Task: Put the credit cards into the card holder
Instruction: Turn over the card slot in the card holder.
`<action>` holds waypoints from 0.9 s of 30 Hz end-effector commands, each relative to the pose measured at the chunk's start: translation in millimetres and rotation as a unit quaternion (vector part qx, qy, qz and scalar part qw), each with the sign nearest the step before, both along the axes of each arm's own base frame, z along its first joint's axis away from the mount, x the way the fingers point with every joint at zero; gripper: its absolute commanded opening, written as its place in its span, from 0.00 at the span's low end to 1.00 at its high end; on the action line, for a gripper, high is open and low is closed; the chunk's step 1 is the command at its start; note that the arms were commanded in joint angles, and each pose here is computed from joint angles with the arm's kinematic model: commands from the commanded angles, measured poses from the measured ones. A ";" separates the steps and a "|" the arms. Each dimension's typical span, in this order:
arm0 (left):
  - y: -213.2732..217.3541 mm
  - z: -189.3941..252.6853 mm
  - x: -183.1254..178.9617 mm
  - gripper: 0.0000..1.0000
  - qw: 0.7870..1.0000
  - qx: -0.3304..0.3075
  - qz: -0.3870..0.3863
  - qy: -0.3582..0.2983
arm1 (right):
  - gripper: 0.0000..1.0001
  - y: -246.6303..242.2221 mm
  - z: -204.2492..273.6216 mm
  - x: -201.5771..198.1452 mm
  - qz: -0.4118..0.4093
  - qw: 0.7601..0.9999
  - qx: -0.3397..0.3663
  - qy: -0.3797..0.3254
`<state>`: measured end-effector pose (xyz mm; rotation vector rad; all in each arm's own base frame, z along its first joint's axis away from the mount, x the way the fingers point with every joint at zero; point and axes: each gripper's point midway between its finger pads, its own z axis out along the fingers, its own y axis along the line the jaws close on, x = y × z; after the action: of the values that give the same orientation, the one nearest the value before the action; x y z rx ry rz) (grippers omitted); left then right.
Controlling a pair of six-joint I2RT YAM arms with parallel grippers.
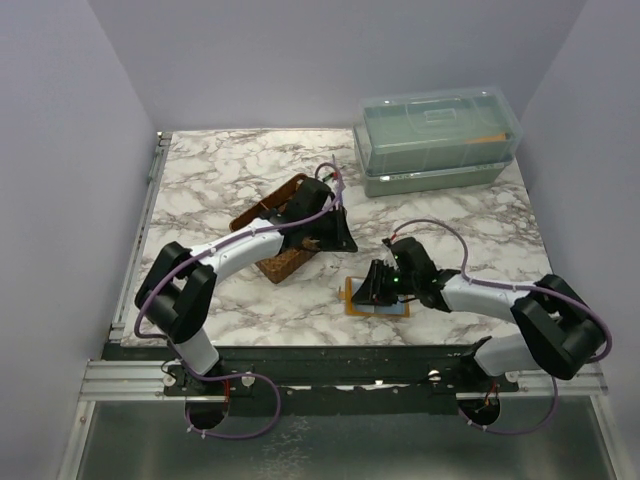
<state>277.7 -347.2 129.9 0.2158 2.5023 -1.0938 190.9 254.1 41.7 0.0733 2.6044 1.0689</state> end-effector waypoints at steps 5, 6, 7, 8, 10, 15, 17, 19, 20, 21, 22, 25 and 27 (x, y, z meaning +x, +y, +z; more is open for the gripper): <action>21.8 44.1 14.1 0.35 0.999 -0.030 0.019 -0.034 | 0.28 11.6 -27.5 -0.1 -0.002 1.000 0.000 0.024; 26.3 49.3 17.7 0.41 0.998 -0.032 0.026 -0.039 | 0.28 10.7 -25.1 1.9 -0.001 1.000 -0.006 0.020; 31.5 54.2 22.6 0.47 0.998 -0.035 0.036 -0.046 | 0.28 10.3 -19.7 5.4 -0.002 1.000 -0.011 0.011; 37.1 59.1 27.9 0.51 0.997 -0.036 0.046 -0.053 | 0.29 8.9 -14.7 8.9 -0.004 1.000 -0.018 0.003; 48.4 68.5 40.1 0.58 0.995 -0.037 0.070 -0.068 | 0.31 6.9 -1.2 13.7 -0.008 1.000 -0.024 -0.014; 81.8 86.9 78.6 0.68 0.982 -0.019 0.155 -0.107 | 0.37 -3.6 23.3 22.9 -0.026 0.997 -0.048 -0.046; 102.3 88.3 100.4 0.70 0.970 0.000 0.216 -0.116 | 0.39 -7.8 27.6 26.7 -0.032 0.996 -0.061 -0.055; 119.9 86.9 120.5 0.76 0.956 0.010 0.269 -0.113 | 0.41 -11.1 28.2 28.8 -0.033 0.995 -0.074 -0.059; 126.6 84.4 130.4 0.78 0.950 0.013 0.291 -0.108 | 0.41 -12.2 28.2 30.0 -0.033 0.994 -0.080 -0.060; 132.0 81.1 139.7 0.79 0.944 0.014 0.314 -0.100 | 0.42 -13.6 27.5 30.7 -0.033 0.994 -0.086 -0.059; 136.9 79.4 148.7 0.81 0.939 0.013 0.332 -0.092 | 0.42 -13.9 28.6 31.9 -0.034 0.994 -0.089 -0.060; 149.0 67.8 174.9 0.88 0.920 0.027 0.381 -0.083 | 0.43 -13.0 32.3 33.6 -0.032 0.993 -0.089 -0.065; 155.2 56.3 189.5 0.88 0.906 0.036 0.415 -0.072 | 0.43 -12.5 34.8 33.9 -0.032 0.993 -0.086 -0.067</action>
<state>436.1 -217.0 213.9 -0.4365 2.1478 -0.7524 221.2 249.4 76.1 0.0540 2.5337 0.8734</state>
